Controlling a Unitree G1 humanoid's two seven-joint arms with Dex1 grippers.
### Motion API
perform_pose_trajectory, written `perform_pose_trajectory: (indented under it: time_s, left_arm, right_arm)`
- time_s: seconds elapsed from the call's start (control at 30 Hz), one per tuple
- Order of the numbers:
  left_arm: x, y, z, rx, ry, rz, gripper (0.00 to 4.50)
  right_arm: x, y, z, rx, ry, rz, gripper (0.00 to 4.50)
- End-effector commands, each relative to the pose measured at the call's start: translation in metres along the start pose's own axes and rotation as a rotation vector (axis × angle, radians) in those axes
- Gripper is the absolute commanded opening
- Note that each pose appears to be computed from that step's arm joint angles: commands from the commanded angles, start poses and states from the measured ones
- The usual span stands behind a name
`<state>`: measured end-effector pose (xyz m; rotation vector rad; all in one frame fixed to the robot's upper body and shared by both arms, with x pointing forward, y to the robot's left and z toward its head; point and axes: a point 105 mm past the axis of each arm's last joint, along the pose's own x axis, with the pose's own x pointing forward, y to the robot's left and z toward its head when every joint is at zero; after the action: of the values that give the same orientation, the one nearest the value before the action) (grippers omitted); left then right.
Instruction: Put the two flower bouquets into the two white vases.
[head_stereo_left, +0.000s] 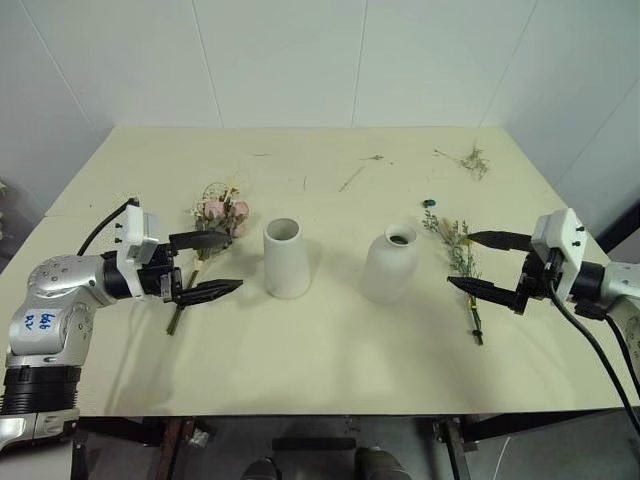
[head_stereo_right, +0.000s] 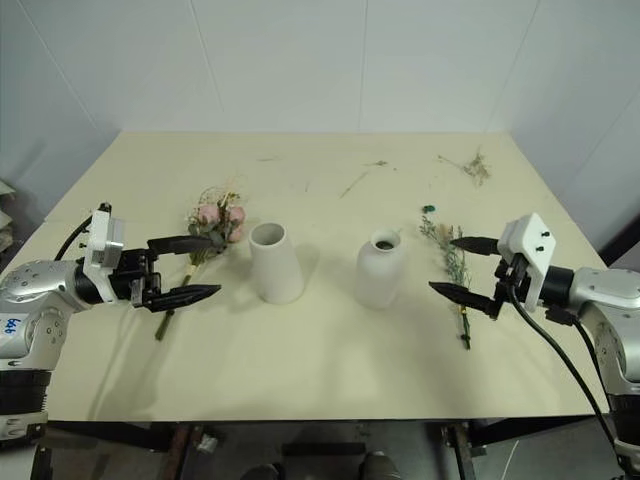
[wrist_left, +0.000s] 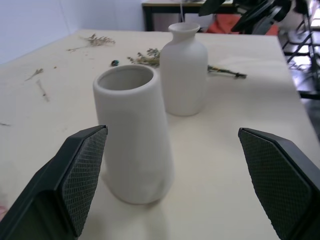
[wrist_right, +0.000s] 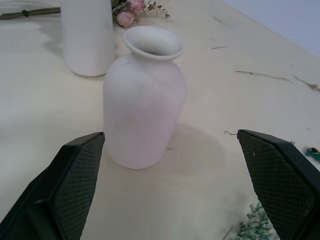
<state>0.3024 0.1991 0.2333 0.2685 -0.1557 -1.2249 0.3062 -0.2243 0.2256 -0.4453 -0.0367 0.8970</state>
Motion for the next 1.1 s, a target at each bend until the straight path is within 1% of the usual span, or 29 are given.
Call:
perform_pose_trajectory:
  time_s: [0.03,0.2,0.27,0.3,0.37,0.47,0.53,0.57,0.67,0.8,0.9,1.1]
  left_arm:
    - [-0.002,0.004,0.03,0.031,-0.066,-0.038,4.47]
    - [0.002,0.005,0.039,0.048,-0.062,-0.076,4.47]
    - [0.003,0.004,0.038,0.072,-0.043,-0.094,4.47]
    - [0.003,0.005,0.037,0.091,-0.03,-0.096,4.47]
    - [0.003,0.007,0.038,0.129,-0.019,-0.093,4.47]
    - [0.002,0.011,0.049,0.171,-0.027,-0.091,4.47]
    - [0.001,0.013,0.057,0.198,-0.033,-0.095,4.47]
    - [0.001,0.014,0.061,0.202,-0.037,-0.094,4.47]
    - [-0.001,0.014,0.064,0.208,-0.036,-0.095,4.47]
    - [-0.004,0.011,0.062,0.207,-0.033,-0.082,4.47]
    - [-0.008,0.004,0.056,0.188,-0.032,-0.068,4.47]
    - [-0.015,-0.011,0.053,0.161,-0.03,-0.025,4.47]
  right_arm:
    - [-0.008,-0.003,0.016,-0.05,-0.028,-0.025,4.49]
    - [-0.015,-0.01,0.017,-0.016,-0.035,-0.086,4.49]
    - [-0.016,-0.007,0.016,0.02,-0.001,-0.077,4.49]
    - [-0.016,-0.006,0.014,0.045,0.03,-0.075,4.49]
    - [-0.018,-0.005,-0.003,0.171,0.172,-0.111,4.49]
    - [-0.016,0.003,-0.012,0.308,0.326,-0.123,4.49]
    - [-0.013,0.011,-0.012,0.423,0.405,-0.103,4.49]
    - [-0.012,0.011,-0.017,0.459,0.476,-0.119,4.49]
    - [-0.015,0.003,-0.027,0.547,0.608,-0.19,4.49]
    - [-0.016,-0.005,-0.039,0.584,0.722,-0.257,4.49]
    - [-0.02,-0.02,-0.061,0.589,0.817,-0.359,4.49]
    - [-0.01,-0.039,-0.083,0.68,0.846,-0.458,4.49]
